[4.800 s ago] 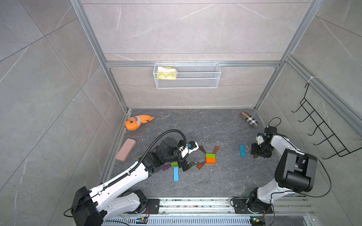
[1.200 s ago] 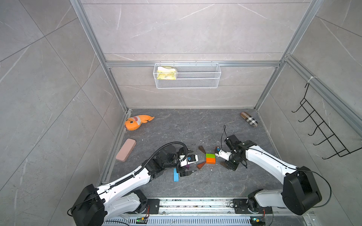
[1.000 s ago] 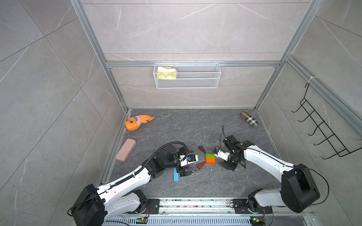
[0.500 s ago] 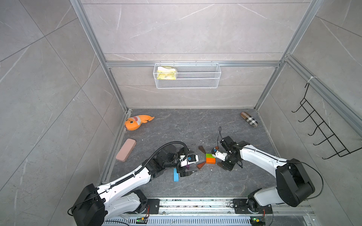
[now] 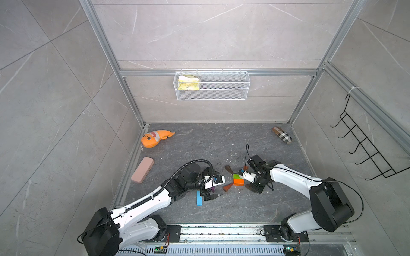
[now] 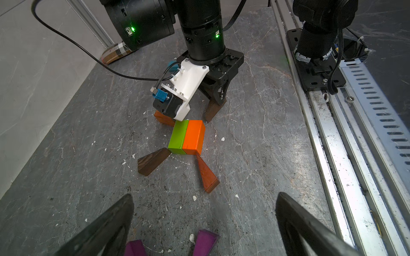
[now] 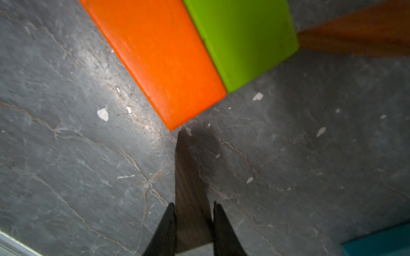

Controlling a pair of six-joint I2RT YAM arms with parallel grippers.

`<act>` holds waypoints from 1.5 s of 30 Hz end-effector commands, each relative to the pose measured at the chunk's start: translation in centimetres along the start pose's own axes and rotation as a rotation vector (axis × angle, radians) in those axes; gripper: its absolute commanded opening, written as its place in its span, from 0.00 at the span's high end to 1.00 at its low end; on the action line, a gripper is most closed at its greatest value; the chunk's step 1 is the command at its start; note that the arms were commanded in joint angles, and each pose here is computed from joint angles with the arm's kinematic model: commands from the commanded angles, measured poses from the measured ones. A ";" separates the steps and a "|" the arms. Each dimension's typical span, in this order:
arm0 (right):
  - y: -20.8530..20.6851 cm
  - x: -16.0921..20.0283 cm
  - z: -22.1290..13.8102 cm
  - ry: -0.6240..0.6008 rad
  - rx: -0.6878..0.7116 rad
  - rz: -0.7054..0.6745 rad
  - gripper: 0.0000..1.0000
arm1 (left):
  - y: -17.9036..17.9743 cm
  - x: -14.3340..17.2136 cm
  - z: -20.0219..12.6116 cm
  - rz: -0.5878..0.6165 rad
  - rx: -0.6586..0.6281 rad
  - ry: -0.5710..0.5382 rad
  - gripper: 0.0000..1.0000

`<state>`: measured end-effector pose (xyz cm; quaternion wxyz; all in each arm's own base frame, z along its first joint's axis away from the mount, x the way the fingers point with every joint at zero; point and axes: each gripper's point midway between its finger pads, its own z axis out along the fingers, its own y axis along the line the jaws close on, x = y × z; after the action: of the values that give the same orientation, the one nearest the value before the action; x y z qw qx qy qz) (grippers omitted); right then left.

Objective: Assemble a small pinwheel with building blocks
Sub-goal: Assemble the building block at the center of the board.

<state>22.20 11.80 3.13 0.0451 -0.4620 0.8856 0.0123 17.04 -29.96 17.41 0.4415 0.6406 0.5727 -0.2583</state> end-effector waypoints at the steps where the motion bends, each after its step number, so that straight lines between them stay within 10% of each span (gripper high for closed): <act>1: 0.1 0.3 0.5 0.019 0.002 0.011 0.82 | 0.6 -1.9 -0.4 0.025 0.005 -0.045 0.00; 32: -0.2 -1.1 1.2 -0.002 0.009 0.019 0.83 | 0.1 -1.7 -0.1 0.015 0.041 -0.034 0.00; 45: -0.4 -1.4 1.2 -0.021 0.018 0.033 0.68 | -0.1 -1.8 -0.1 0.015 0.058 -0.033 0.00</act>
<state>22.87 12.23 2.55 0.0481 -0.4514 0.8910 0.0078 16.42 -30.11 16.95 0.4176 0.6491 0.5743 -0.2729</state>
